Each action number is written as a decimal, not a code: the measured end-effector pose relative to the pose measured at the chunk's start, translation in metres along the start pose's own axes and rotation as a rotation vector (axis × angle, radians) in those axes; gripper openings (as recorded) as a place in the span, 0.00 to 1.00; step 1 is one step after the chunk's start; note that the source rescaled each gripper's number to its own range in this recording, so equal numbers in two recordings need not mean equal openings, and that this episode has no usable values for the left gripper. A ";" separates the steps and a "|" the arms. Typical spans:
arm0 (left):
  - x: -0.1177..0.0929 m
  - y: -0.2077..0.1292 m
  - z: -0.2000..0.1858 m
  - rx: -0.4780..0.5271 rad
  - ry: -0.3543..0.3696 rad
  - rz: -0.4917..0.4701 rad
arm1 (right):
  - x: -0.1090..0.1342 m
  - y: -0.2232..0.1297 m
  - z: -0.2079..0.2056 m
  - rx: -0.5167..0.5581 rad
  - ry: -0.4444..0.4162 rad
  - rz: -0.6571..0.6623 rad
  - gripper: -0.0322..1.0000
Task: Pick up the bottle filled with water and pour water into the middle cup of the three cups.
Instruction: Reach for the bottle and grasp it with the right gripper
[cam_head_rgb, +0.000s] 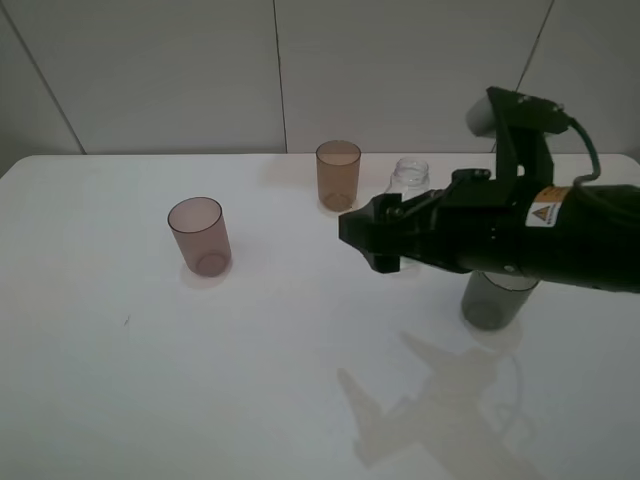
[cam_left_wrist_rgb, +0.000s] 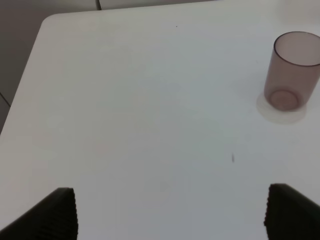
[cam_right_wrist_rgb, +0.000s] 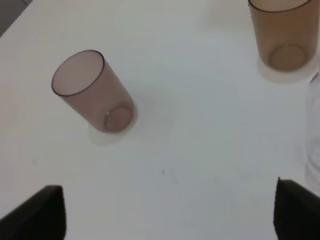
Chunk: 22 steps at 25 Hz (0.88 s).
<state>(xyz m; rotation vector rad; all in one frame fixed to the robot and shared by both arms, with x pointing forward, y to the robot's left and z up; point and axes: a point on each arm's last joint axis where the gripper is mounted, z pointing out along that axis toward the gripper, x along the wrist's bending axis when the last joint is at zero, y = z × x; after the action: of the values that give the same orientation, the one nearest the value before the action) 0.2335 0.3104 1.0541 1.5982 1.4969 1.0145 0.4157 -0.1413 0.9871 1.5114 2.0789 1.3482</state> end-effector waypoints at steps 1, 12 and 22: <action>0.000 0.000 0.000 0.000 0.000 0.000 | -0.001 -0.004 0.004 0.003 -0.012 -0.006 1.00; 0.000 0.000 0.000 0.000 0.000 0.000 | 0.014 -0.035 0.040 -0.083 -0.205 -0.113 1.00; 0.000 0.000 0.000 0.000 0.000 0.000 | 0.000 -0.038 0.060 -0.210 -0.416 -0.088 1.00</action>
<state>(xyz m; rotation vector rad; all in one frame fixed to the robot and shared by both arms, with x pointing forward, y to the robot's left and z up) 0.2335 0.3104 1.0541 1.5982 1.4969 1.0145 0.4310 -0.1110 0.9243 1.4444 1.6719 1.0706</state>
